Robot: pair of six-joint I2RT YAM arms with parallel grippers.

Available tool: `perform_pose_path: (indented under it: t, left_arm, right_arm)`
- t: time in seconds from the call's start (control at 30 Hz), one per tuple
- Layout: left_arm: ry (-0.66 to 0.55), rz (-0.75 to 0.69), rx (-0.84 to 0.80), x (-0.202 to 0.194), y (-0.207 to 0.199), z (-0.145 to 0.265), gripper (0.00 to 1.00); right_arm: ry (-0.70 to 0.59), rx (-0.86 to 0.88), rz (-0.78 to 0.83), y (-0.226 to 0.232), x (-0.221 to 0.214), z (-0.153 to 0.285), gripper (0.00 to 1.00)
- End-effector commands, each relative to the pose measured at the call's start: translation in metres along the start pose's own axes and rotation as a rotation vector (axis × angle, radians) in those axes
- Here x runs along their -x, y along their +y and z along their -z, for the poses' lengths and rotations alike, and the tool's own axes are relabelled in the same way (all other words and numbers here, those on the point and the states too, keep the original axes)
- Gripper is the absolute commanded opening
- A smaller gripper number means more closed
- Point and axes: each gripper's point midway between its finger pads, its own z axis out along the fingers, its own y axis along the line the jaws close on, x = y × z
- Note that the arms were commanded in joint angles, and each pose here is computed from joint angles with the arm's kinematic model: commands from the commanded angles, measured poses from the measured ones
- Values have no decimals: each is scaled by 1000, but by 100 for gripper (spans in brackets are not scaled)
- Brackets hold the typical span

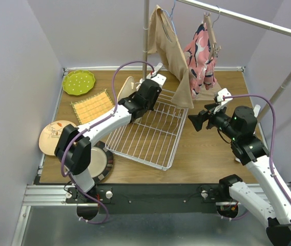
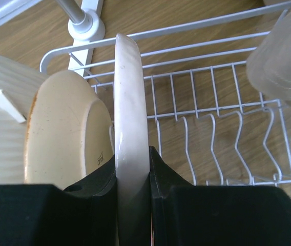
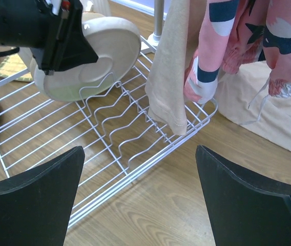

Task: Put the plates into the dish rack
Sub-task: Insert the plate into the dish rack

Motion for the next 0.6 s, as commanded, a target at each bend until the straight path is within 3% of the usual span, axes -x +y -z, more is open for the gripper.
perform_pose_path:
  t: [0.0,0.1,0.23,0.33,0.57]
  left_arm:
    - [-116,72,22,29,0,-7,0]
    - [-117,72,34,29,3,-6,3]
    - [-121,72,20,32,6,-3,30]
    - [-105,67,-4,31,3,-1,40]
    - [-132,90,-63,51,-1,20,47]
  right_arm:
    - [-6,6,1,0,-2,-1,98]
    - [-3,3,-1,-1,-3,-1,98]
    - [1,5,-3,-1,-6,-1,98]
    - [2,6,-3,-1,-6,-2,98]
    - [8,16,15,-1,-8,-2,98]
